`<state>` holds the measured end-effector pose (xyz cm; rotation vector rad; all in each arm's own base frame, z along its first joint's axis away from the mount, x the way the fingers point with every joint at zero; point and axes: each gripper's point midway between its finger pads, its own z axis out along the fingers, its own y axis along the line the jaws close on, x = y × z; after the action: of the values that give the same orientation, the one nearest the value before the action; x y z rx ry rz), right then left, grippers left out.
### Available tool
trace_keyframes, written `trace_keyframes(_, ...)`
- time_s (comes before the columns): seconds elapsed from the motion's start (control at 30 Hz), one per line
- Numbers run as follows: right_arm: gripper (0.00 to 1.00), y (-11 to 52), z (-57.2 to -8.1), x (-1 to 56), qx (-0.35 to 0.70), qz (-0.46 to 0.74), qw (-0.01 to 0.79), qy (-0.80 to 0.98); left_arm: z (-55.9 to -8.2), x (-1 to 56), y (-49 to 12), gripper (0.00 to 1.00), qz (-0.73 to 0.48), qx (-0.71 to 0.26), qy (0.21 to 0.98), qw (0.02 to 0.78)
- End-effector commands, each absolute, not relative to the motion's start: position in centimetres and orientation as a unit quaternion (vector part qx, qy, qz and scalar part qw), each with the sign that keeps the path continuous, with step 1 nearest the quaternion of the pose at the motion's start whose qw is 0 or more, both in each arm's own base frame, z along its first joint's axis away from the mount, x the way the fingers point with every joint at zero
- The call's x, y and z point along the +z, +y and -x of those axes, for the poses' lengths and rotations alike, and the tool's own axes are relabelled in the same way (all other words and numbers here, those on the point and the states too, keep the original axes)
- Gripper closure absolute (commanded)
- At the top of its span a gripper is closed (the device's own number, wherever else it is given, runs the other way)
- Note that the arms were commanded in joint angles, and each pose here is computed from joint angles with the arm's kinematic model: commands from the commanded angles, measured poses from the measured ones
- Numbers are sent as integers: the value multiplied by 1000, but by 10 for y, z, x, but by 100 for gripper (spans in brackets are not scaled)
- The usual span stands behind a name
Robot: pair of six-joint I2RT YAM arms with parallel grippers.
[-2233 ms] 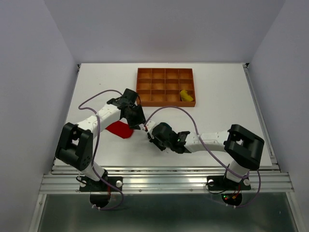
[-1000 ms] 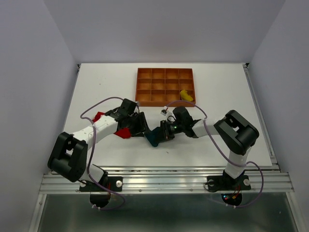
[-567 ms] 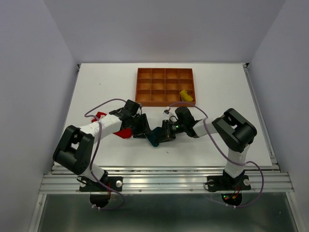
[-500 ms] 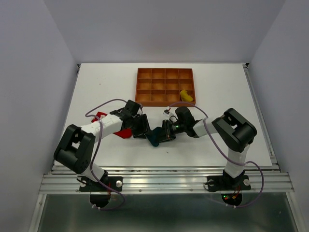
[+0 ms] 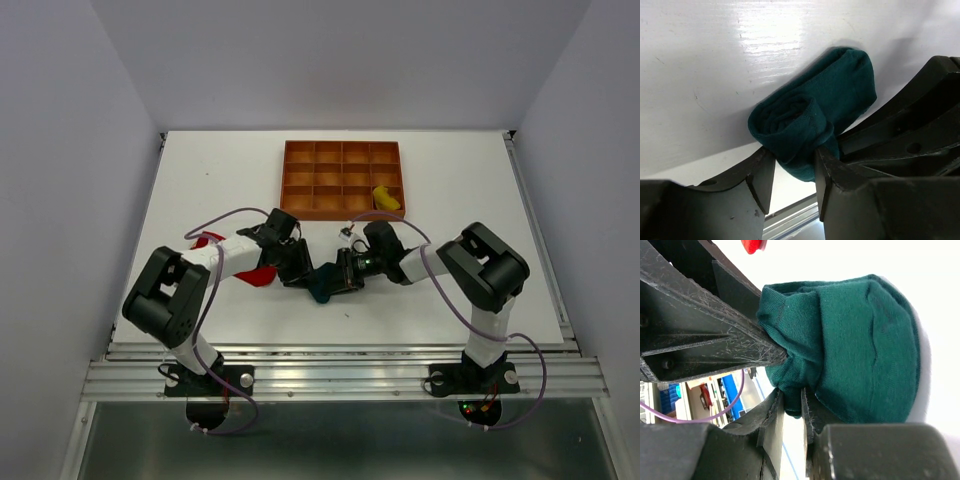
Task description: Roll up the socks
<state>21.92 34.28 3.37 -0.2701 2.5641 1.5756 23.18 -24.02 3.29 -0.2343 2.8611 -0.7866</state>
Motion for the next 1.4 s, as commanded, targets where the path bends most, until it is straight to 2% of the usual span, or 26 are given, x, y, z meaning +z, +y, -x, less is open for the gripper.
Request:
trace_keyframes(0.0,86,332,-219,8,488,77,54,868,-238,26,-239,57,84,-238,963,95)
trace_keyframes(0.03,82,332,-218,8,489,81,53,867,-239,25,-236,62,92,-228,964,97)
trace_keyframes(0.1,74,333,-218,10,491,88,56,865,-240,25,-234,65,98,-216,966,100)
trace_keyframes(0.17,60,334,-223,15,489,101,69,864,-243,25,-231,71,104,-193,970,107)
trace_keyframes(0.23,52,336,-230,22,487,110,87,862,-242,24,-230,75,106,-180,972,105)
trace_keyframes(0.27,43,337,-234,26,485,115,103,861,-240,22,-230,77,105,-177,974,99)
trace_keyframes(0.33,32,337,-243,42,485,133,141,853,-239,20,-232,79,103,-172,975,92)
trace_keyframes(0.4,29,334,-245,49,477,148,164,850,-238,18,-230,80,105,-162,977,89)
trace_keyframes(0.53,16,332,-246,80,457,197,237,835,-239,18,-226,80,107,-135,981,90)
trace_keyframes(0.6,0,334,-242,81,424,229,266,835,-239,21,-225,80,103,-122,983,91)
trace_keyframes(0.77,0,336,-243,94,326,271,354,834,-238,22,-227,80,91,-117,986,77)
trace_keyframes(0.97,0,334,-234,98,234,300,420,824,-238,21,-226,80,90,-102,989,65)
trace_keyframes(1.37,0,347,-225,94,81,377,475,791,-236,18,-223,80,90,-77,992,48)
